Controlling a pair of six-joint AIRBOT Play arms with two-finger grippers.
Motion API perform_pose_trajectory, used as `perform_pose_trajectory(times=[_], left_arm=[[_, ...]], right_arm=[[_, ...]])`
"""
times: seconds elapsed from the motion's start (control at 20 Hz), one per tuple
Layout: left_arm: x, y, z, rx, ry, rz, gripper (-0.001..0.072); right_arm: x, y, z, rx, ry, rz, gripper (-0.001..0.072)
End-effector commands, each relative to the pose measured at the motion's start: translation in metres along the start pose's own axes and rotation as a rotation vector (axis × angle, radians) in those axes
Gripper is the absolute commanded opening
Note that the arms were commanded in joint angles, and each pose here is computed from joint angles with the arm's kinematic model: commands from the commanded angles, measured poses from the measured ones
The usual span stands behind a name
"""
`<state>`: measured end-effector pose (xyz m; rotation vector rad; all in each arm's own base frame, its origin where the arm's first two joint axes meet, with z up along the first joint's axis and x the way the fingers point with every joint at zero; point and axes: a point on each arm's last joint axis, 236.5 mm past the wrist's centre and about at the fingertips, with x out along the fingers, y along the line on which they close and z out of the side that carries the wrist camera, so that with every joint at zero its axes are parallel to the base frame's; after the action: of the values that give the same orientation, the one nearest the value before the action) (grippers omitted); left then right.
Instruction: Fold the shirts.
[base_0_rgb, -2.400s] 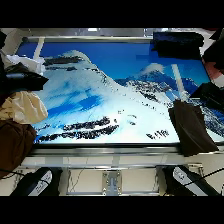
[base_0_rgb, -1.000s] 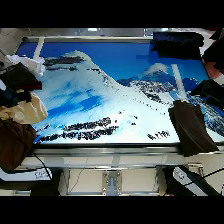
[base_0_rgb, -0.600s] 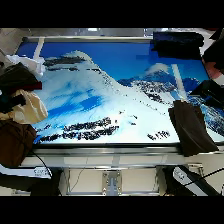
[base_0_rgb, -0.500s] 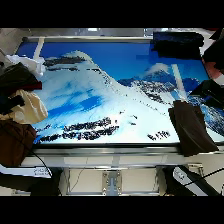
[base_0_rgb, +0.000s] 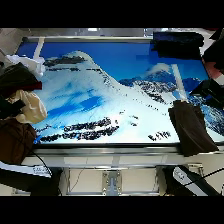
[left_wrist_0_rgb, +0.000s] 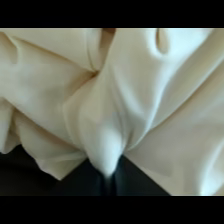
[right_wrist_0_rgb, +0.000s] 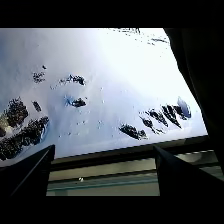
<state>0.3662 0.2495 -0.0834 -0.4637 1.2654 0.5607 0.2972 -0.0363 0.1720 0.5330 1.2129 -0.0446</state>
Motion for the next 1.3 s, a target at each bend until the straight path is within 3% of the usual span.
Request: perform_pose_trajectory(times=[0.0,0.15,0.3,0.4,0.7,0.85,0.9,0.95,1.0,1.15,1.25], left_arm=[[-0.021,-0.031,0.004,0.01,-0.027,-0.13,0.0014],[-0.095,-0.106,0.006,-0.024,-0.075,-0.471,0.0014],[-0.197,-0.203,-0.031,0.147,-0.059,-0.901,0.0015],[-0.254,-0.255,-0.065,0.246,-0.036,-1.085,0.0015],[-0.328,-0.39,-0.231,0.659,0.091,-1.268,0.0014],[-0.345,-0.454,-0.309,0.746,0.044,-1.329,0.0015],[-0.347,-0.473,-0.326,0.766,-0.013,-1.347,0.0093],[-0.347,-0.488,-0.335,0.797,-0.094,-1.349,0.0441],[-0.344,-0.499,-0.332,0.83,-0.203,-1.334,0.0697],[-0.313,-0.492,-0.279,0.934,-0.429,-1.152,0.0708],[-0.273,-0.466,-0.225,0.836,-0.397,-0.985,0.0706]], right_arm=[[0.0,0.0,0.0,0.01,-0.001,0.001,0.069],[0.0,0.001,-0.003,0.009,0.011,0.003,0.069],[-0.001,0.0,-0.016,0.003,0.065,-0.002,0.0689],[-0.002,-0.001,-0.025,0.003,0.106,-0.005,0.069],[-0.012,0.001,-0.032,-0.088,0.102,-0.01,0.069],[-0.019,0.004,-0.024,-0.103,0.061,-0.012,0.069],[-0.021,0.005,-0.022,-0.124,0.051,-0.011,0.0691],[-0.022,0.005,-0.022,-0.144,0.048,-0.012,0.0691],[-0.022,0.004,-0.021,-0.155,0.044,-0.017,0.0692],[-0.022,-0.009,-0.009,-0.143,-0.002,-0.073,0.0691],[-0.021,-0.015,0.0,-0.135,-0.035,-0.098,0.0692]])
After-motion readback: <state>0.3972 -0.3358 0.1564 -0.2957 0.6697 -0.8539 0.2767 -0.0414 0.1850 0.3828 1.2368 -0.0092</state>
